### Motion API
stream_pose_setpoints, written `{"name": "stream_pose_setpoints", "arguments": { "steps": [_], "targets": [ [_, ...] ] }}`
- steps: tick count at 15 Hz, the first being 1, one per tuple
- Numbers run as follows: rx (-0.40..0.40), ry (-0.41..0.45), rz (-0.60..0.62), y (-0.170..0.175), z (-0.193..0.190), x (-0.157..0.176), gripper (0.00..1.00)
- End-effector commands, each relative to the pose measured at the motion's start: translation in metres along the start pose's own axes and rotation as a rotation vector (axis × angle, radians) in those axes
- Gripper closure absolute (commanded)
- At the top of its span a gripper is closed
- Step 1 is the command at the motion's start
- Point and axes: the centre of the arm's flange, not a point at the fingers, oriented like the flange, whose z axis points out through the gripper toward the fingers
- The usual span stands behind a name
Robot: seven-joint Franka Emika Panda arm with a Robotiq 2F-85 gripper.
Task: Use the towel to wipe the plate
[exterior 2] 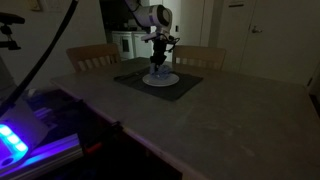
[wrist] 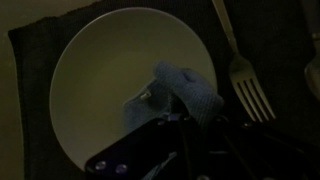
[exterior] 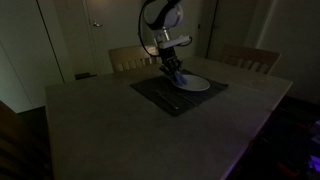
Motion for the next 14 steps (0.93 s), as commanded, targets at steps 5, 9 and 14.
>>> {"name": "stream_pose_setpoints", "arguments": {
  "steps": [5, 9, 14],
  "targets": [
    [0.085, -0.12, -0.023, 0.021, 0.025, -0.07, 0.98],
    [0.061, -0.104, 0.083, 0.039, 0.042, -0.083, 0.98],
    [0.043, 0.055, 0.252, 0.058, 0.054, -0.06, 0.98]
  ]
}}
